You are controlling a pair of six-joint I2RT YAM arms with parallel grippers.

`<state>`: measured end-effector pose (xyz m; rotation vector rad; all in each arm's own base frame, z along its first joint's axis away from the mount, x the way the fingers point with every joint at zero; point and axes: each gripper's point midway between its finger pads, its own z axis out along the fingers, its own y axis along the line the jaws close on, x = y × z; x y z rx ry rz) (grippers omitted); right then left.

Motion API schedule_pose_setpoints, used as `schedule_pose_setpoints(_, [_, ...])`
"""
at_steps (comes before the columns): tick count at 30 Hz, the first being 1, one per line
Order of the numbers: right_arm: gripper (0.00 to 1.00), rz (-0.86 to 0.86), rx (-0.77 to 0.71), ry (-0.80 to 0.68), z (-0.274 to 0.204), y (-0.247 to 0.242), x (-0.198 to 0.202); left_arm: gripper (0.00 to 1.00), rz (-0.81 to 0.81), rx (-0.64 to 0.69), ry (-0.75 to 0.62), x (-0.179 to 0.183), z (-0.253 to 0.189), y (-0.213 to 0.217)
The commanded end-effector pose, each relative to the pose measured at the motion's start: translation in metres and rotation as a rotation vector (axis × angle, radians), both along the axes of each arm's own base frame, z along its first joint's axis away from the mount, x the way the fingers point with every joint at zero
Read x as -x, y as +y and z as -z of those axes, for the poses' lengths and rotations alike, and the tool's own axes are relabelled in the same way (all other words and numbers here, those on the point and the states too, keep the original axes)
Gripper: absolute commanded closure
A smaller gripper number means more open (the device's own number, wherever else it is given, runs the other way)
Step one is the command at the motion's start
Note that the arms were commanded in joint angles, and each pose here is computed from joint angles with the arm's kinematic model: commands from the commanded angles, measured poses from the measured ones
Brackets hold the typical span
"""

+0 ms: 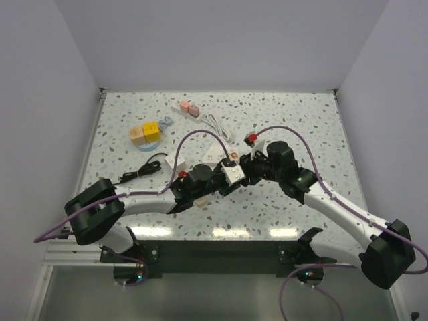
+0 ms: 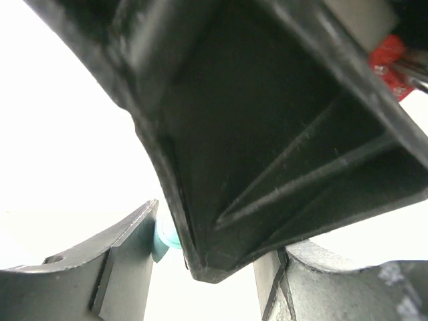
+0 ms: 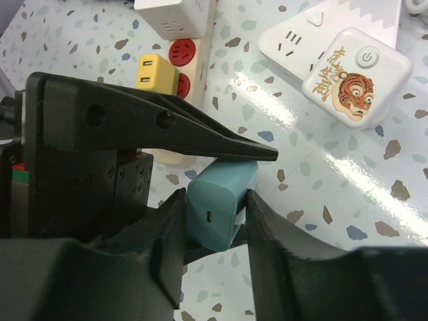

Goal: Insert the plug

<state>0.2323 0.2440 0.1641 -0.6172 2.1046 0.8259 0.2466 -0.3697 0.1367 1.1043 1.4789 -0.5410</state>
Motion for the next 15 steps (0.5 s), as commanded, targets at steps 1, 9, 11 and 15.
schedule_pose_setpoints(1, [0.69,0.007,0.026,-0.01,-0.004,-0.001,-0.005,1.0,-0.015,0.086,-0.075,-0.009,-0.039,-0.007])
schedule_pose_setpoints(9, [1.0,0.109,0.057,-0.047,-0.011,-0.009,-0.025,0.43,-0.063,0.122,-0.089,-0.011,-0.048,0.003])
schedule_pose_setpoints(11, [1.0,0.179,0.074,-0.089,-0.02,-0.019,-0.036,0.12,-0.076,0.121,-0.087,-0.011,-0.048,0.006])
schedule_pose_setpoints(15, [1.0,0.27,0.073,-0.153,-0.04,-0.036,-0.053,0.02,-0.1,0.104,-0.082,-0.011,-0.043,0.014])
